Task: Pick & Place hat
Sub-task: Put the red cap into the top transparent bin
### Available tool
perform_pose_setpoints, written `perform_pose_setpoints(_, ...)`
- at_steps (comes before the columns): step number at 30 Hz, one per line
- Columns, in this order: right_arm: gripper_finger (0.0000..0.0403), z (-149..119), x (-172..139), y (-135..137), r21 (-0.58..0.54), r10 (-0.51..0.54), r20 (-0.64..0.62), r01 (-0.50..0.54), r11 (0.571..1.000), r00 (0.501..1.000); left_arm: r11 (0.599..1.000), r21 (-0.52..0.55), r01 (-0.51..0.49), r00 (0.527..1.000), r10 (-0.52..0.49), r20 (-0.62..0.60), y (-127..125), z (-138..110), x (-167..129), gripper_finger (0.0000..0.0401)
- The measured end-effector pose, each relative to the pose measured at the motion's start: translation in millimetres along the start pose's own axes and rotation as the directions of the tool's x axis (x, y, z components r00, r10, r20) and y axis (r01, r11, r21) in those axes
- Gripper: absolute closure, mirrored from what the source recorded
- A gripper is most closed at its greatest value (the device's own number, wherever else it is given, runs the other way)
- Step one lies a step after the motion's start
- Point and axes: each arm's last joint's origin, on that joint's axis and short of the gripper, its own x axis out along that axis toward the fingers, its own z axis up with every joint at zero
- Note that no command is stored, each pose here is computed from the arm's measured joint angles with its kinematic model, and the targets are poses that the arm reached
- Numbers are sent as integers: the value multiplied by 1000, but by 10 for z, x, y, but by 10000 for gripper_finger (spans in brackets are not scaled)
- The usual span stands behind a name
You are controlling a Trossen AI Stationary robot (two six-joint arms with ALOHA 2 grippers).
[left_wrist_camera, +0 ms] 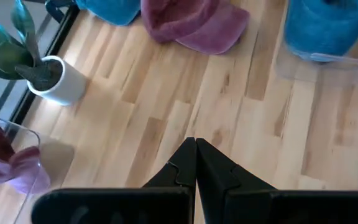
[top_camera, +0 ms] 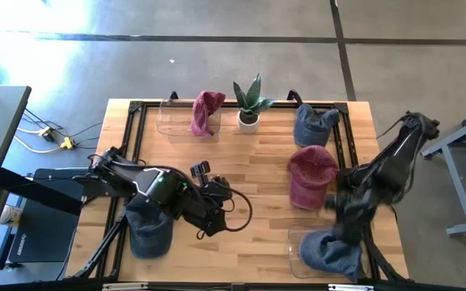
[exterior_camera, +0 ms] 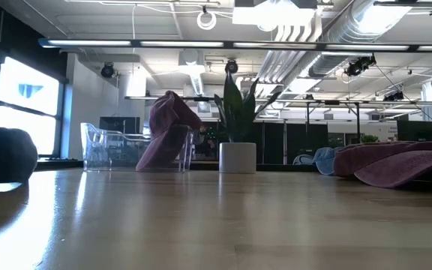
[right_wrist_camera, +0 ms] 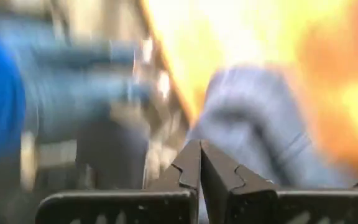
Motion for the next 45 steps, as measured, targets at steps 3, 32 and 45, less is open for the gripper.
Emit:
perform_pose_setpoints(3, 402, 220, -250, -217, 92, -136, 174, 121, 988, 975, 1000, -14, 3, 1000, -3, -12, -30, -20, 49, 401)
perform_pose_setpoints(32, 172, 1982, 319, -2204, -362, -726, -275, 631, 686, 631, 968, -219, 120, 993, -122, 4, -255, -415, -576, 401)
perform_pose_setpoints(45, 384, 2012, -83, -1667, -294, -584, -97, 537, 791, 806, 986, -147, 77, 997, -73, 37, -136, -419, -655, 401)
